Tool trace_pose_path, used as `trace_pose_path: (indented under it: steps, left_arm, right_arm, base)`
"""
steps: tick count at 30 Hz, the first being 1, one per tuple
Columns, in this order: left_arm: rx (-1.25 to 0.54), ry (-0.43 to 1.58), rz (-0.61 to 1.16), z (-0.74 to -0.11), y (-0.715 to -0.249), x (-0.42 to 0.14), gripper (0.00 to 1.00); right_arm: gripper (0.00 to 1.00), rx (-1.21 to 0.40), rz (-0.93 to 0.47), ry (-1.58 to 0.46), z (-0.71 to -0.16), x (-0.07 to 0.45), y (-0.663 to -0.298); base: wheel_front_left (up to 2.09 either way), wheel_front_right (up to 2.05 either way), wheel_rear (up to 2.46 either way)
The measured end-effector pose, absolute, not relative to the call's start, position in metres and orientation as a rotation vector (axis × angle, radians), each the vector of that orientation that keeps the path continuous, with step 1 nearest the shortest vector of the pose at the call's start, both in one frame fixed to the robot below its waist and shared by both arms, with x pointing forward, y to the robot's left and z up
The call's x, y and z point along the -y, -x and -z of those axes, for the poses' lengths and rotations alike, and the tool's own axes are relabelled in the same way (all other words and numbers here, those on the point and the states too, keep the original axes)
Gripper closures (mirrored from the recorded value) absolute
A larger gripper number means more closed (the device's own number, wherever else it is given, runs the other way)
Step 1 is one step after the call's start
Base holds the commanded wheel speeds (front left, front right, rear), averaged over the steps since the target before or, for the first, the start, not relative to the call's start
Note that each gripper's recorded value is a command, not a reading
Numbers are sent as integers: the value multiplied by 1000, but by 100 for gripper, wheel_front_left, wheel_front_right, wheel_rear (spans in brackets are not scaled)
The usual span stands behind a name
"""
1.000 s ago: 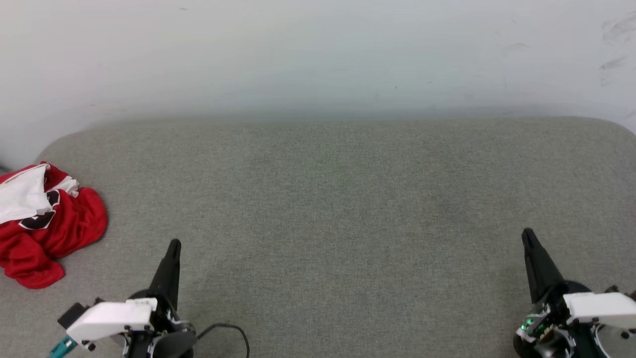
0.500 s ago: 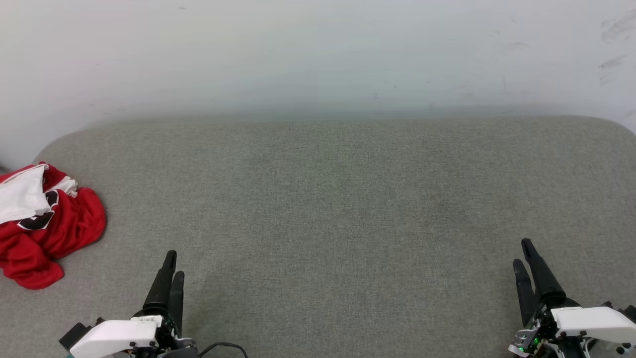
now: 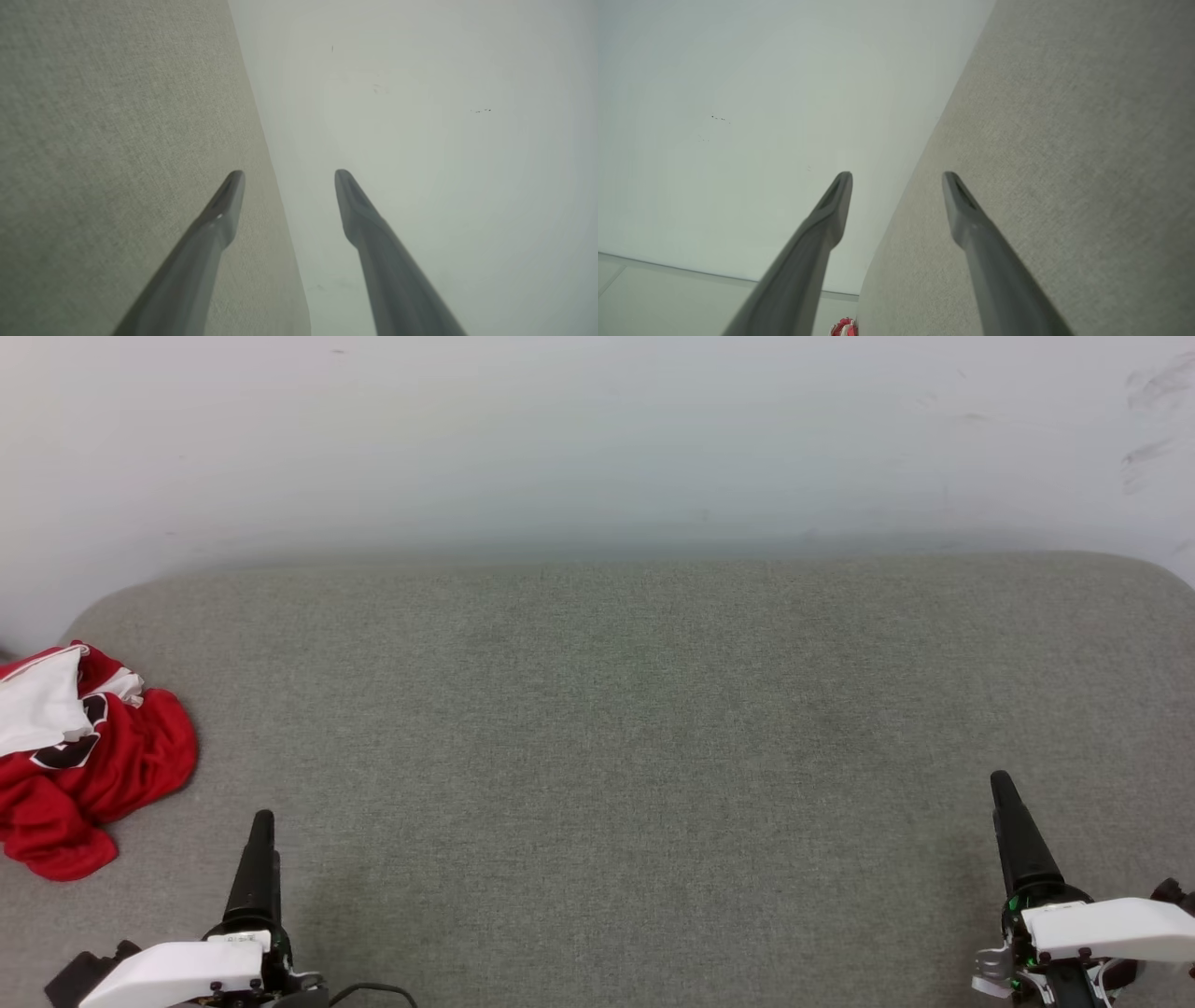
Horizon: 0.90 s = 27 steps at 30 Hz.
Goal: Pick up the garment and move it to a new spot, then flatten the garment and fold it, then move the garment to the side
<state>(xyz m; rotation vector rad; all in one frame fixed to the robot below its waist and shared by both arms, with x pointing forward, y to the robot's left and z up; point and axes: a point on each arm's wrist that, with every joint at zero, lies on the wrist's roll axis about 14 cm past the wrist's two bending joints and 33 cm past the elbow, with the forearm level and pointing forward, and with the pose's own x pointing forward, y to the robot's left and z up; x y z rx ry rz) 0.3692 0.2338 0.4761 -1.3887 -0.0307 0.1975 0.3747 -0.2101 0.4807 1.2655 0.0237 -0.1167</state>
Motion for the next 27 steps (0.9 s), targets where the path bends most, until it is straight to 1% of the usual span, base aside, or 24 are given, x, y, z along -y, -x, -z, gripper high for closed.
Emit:
trace_pose_path:
  steps: [12,19,27]
  left_arm:
    - [116,1141,-223,-503,-371,-255,0]
    - [171,1019,-176,-529,-374,-251,0]
    - [216,807,-104,-557,-375,-233,0]
  right_arm:
    - [0,43,33,-889,-514,203,-383]
    - [0,95,-21,-711,-535,193,-387]
    - [0,147,-63,-542,-553,183,-388]
  base:
    - [0,0,0]
    - [0,0,0]
    - [0,0,0]
